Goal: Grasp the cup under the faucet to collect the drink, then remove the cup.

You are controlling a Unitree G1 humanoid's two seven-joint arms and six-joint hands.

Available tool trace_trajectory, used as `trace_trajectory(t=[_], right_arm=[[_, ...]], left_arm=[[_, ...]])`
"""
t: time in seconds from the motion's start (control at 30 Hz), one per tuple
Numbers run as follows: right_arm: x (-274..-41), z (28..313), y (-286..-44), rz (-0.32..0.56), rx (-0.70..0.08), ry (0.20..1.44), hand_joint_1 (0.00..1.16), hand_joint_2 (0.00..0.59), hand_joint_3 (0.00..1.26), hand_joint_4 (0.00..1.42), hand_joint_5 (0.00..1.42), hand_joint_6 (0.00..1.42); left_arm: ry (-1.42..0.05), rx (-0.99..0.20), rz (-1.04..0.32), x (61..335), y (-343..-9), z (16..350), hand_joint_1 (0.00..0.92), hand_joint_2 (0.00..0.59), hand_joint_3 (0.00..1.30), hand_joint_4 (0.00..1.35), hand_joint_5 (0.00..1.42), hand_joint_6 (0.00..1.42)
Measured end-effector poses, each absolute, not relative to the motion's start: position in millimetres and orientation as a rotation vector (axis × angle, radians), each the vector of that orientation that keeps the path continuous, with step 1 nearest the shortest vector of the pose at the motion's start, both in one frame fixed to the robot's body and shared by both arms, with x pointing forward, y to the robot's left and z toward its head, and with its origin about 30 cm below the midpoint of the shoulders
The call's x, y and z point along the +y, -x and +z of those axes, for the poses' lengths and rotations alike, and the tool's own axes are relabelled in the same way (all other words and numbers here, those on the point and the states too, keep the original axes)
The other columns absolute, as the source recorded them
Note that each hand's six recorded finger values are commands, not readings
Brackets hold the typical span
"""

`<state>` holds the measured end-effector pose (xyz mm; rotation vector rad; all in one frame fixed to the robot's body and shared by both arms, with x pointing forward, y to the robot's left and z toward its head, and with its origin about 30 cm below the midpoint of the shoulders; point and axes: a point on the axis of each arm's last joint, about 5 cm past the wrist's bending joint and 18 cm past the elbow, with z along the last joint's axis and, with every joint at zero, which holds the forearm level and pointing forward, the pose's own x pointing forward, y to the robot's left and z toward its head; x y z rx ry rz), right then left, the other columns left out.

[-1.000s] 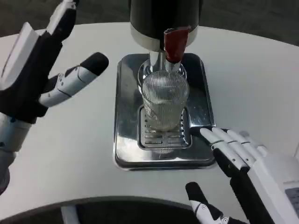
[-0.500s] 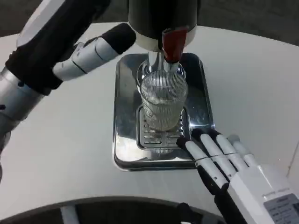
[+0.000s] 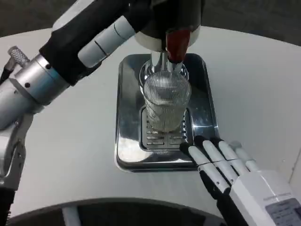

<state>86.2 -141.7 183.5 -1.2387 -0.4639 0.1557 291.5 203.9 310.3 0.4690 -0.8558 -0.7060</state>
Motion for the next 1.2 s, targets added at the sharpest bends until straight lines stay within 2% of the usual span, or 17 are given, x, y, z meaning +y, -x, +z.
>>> trace_trajectory(t=[0.33,1.2], right_arm=[[-141,183,-86,0.143,-0.440,1.218,0.39,0.472,0.06,0.00,0.00,0.00],[-140,181,-84,0.123,-0.398,1.189,0.37,0.473,0.08,0.01,0.00,0.05]], left_arm=[[-0.413,-0.782,-0.842,186,-302,304,0.000,0.102,0.00,0.00,0.09,0.05],[-0.402,-0.737,-0.821,186,-298,292,0.000,0.104,0.00,0.00,0.08,0.04]])
